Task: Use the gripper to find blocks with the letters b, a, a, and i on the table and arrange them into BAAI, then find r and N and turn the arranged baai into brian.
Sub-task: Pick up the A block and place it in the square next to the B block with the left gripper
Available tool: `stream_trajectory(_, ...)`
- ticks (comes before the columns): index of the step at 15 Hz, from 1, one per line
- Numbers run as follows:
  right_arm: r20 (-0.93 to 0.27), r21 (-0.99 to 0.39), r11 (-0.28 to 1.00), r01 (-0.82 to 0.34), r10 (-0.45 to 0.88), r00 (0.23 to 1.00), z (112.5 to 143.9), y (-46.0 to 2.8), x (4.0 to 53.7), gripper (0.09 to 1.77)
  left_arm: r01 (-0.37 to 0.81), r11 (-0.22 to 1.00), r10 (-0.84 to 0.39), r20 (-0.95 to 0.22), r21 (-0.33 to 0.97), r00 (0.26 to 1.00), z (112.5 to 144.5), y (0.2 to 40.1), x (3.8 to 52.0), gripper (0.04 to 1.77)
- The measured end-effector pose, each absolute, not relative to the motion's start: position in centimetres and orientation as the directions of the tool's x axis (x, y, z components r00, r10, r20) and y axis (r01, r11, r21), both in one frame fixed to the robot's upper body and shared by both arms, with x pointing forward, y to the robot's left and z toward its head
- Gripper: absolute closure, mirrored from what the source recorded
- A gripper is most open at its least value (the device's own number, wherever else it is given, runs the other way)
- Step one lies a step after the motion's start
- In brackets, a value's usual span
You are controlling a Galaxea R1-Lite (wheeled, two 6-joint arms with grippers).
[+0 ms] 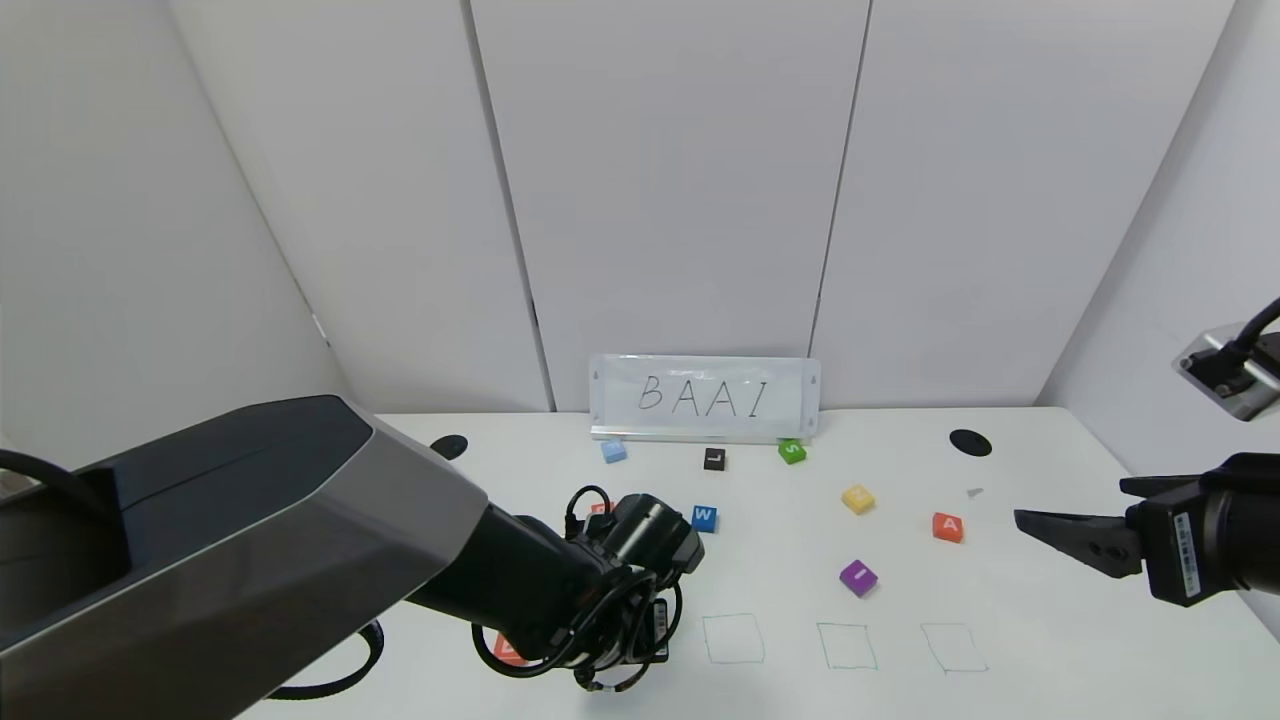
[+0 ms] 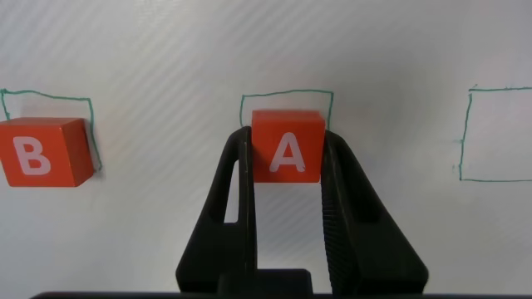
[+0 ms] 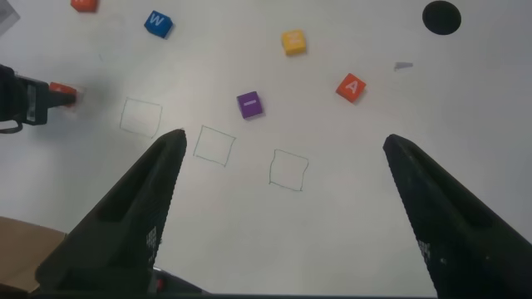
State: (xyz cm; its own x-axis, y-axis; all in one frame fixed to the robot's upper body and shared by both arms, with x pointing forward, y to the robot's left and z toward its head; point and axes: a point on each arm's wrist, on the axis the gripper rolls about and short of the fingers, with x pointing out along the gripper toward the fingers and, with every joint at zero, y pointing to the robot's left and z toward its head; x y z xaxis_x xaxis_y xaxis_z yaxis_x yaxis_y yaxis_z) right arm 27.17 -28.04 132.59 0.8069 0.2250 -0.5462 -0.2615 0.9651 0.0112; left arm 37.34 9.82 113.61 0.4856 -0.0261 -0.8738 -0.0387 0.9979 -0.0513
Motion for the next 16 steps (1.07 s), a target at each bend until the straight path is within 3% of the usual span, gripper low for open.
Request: stream_trajectory(16, -0.547, 0.011, 0.965, -0.261, 0.225, 0.807, 132.58, -28.03, 27.16, 0.15, -0.038, 0.998, -0.025, -0.874, -0.050, 0.485, 113.55, 9.81, 37.33, 1.30)
